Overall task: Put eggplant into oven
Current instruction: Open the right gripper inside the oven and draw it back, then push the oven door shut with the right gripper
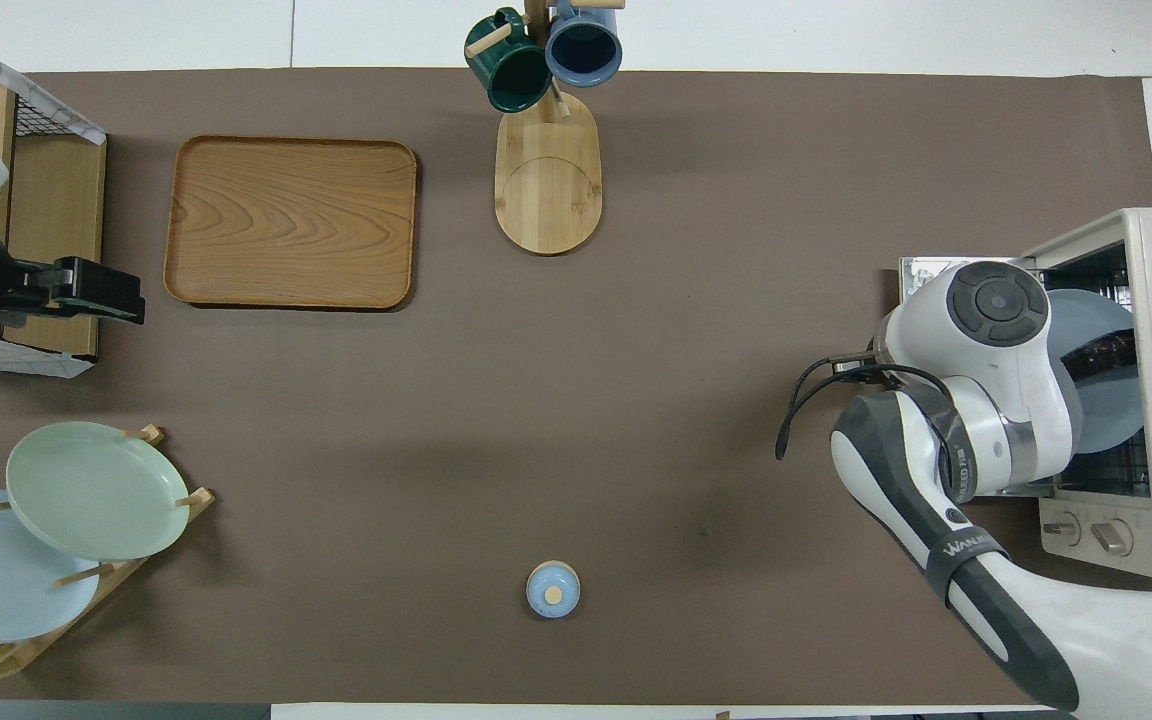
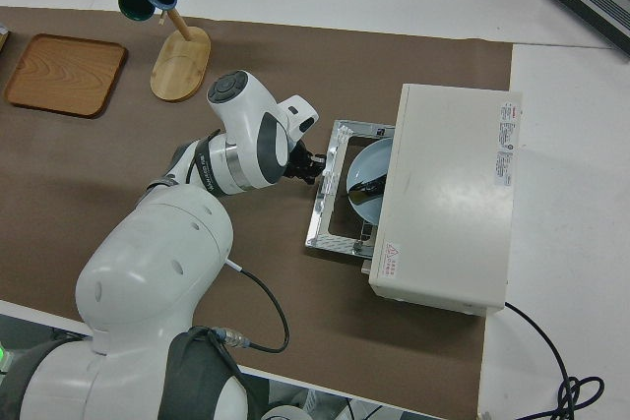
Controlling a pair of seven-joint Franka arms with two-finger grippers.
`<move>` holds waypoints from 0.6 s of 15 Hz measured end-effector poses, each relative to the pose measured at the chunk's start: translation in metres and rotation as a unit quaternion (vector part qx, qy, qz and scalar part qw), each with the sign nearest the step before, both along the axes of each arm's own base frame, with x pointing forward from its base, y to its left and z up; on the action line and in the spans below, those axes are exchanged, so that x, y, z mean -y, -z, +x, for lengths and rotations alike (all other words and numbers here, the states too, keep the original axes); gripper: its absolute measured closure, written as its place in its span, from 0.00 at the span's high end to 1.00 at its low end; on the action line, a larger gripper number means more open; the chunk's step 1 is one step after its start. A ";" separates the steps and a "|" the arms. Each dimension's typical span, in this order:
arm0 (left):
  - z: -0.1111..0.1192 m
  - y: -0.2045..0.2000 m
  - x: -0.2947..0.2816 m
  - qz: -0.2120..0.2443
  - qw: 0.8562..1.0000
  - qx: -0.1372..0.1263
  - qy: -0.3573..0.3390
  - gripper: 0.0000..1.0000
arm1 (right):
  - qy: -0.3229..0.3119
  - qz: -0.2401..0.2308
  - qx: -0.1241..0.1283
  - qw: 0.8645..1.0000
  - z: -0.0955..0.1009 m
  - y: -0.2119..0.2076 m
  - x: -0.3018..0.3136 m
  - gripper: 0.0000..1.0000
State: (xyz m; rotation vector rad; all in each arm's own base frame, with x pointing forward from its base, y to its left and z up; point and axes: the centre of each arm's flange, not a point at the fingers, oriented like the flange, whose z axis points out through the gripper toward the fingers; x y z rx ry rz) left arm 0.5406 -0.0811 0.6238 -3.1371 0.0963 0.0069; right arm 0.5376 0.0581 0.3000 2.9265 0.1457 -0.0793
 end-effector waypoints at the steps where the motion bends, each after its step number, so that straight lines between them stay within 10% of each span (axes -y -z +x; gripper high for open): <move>1: 0.000 0.000 0.000 0.000 1.000 0.000 0.000 1.00 | -0.002 -0.002 -0.001 1.000 0.000 0.001 0.001 0.01; 9: 0.000 0.000 0.000 0.000 1.000 0.000 0.000 1.00 | -0.040 -0.026 -0.005 0.999 -0.001 0.002 0.003 0.01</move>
